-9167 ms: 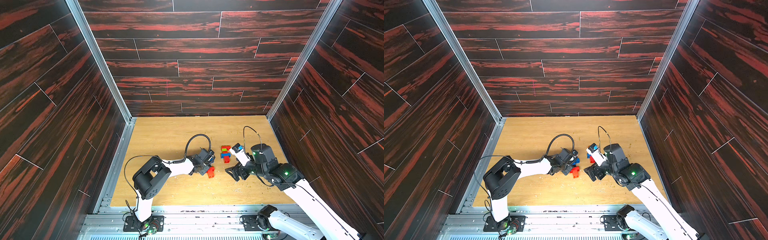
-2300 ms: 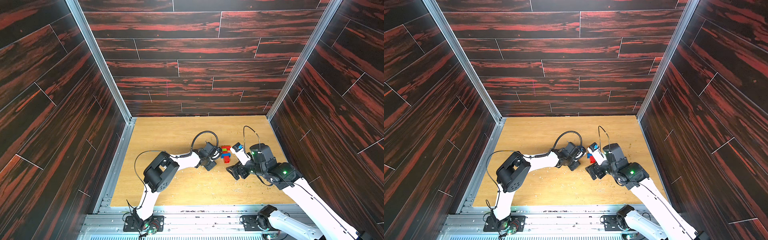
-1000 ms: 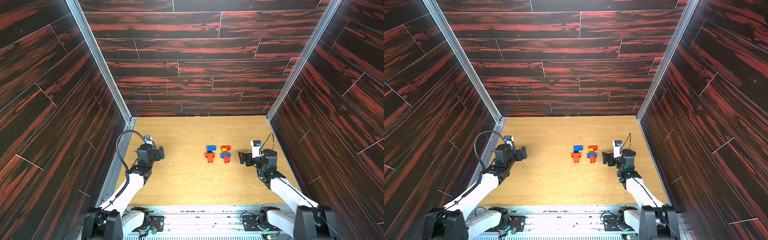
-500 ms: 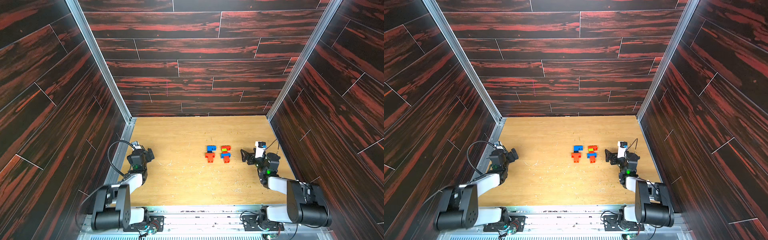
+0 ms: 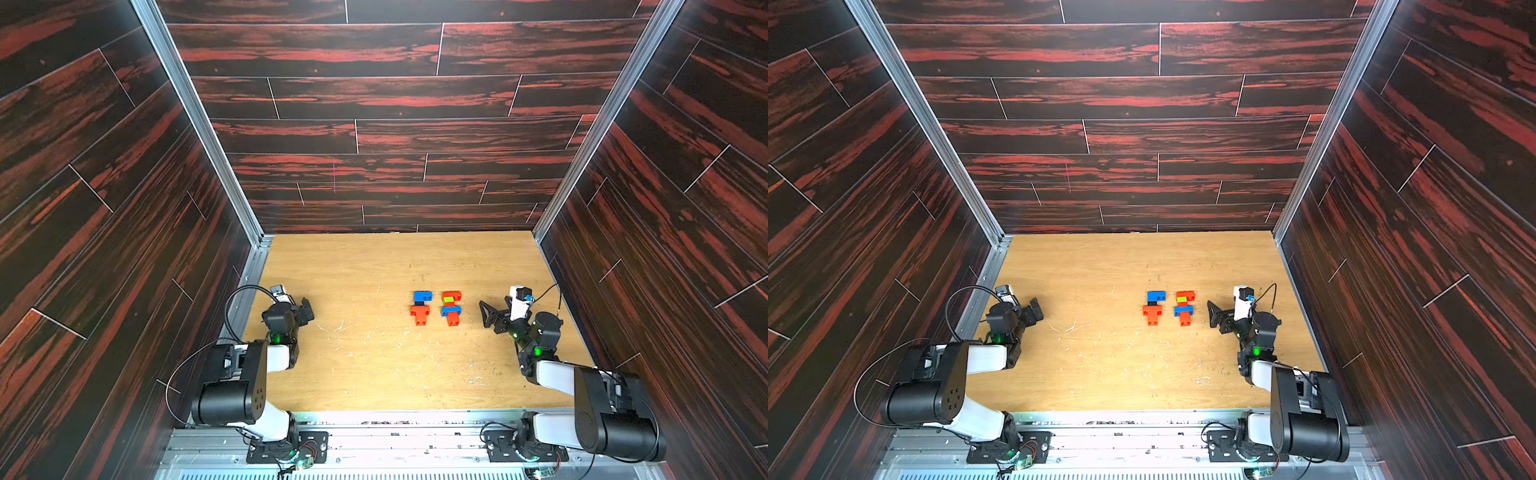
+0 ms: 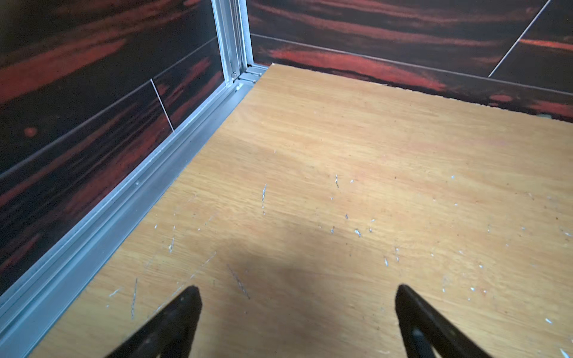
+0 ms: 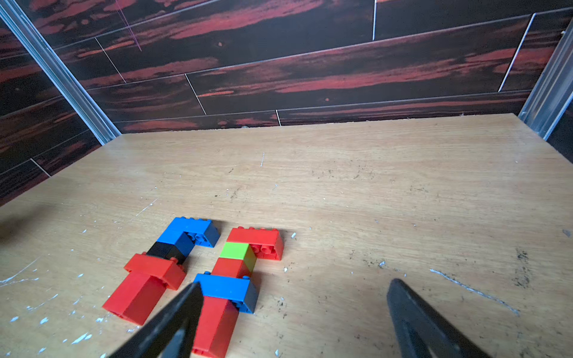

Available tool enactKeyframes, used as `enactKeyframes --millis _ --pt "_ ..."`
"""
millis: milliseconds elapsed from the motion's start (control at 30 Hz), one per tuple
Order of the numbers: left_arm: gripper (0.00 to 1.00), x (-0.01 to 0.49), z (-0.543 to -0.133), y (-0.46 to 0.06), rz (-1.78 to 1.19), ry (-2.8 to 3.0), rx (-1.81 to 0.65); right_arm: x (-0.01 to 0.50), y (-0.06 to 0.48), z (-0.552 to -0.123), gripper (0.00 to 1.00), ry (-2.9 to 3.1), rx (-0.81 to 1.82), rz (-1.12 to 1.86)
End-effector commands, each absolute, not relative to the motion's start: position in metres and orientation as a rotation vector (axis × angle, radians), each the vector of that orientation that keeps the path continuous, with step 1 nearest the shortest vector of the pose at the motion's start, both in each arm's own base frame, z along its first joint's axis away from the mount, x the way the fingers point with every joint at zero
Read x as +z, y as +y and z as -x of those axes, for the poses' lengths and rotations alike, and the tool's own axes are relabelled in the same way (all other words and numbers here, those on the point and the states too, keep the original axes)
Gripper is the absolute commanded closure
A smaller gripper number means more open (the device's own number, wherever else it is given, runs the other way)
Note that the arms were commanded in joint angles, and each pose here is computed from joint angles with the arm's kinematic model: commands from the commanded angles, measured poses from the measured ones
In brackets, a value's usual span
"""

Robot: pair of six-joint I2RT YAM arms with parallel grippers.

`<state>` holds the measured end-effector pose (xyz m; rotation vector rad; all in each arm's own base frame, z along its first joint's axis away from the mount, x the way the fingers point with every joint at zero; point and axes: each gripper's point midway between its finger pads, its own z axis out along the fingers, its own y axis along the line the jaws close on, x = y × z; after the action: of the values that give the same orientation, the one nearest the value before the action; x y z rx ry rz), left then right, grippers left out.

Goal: Assemble the letter f with lego
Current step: Reset both arms

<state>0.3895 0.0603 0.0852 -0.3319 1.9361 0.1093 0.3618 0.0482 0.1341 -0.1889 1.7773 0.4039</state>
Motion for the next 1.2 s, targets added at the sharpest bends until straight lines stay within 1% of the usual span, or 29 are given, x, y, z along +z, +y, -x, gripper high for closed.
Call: enactKeyframes --millis 0,100,167,200,233,300,333,467,500,700,1167 --pt "0.0 0.094 -0.391 0.063 0.337 1.897 0.117 0.135 0.055 -0.37 0.02 1.797 0.444 0.232" --pt "0.0 0.094 -0.392 0.062 0.334 1.899 0.114 0.133 0.057 -0.372 0.02 1.81 0.45 0.254" --pt "0.0 0.094 -0.392 0.061 0.326 1.903 0.112 0.126 0.058 -0.367 0.02 1.828 0.378 0.359" --pt "0.0 0.094 -0.392 0.06 0.323 1.903 0.108 0.131 0.05 -0.367 0.02 1.788 0.297 0.358" --pt "0.0 0.094 -0.393 0.059 0.315 1.906 0.103 0.136 0.031 -0.369 0.02 1.764 0.252 0.245" --pt "0.0 0.092 -0.397 0.049 0.256 1.93 0.063 0.144 0.025 -0.364 0.02 1.692 0.322 0.228" --pt "0.0 0.091 -0.399 0.044 0.222 1.944 0.055 0.136 0.026 -0.364 0.02 1.701 0.325 0.231" --pt "0.0 0.092 -0.399 0.044 0.221 1.944 0.064 0.132 0.011 -0.371 0.02 1.702 0.284 0.142" --pt "0.0 0.091 -0.399 0.044 0.221 1.945 0.063 0.124 0.004 -0.372 0.02 1.729 0.251 0.106" --pt "0.0 0.092 -0.399 0.043 0.22 1.945 0.062 0.117 0.005 -0.381 0.02 1.761 0.25 0.103" --pt "0.0 0.091 -0.4 0.045 0.222 1.949 0.066 0.119 0.005 -0.382 0.02 1.748 0.252 0.102"
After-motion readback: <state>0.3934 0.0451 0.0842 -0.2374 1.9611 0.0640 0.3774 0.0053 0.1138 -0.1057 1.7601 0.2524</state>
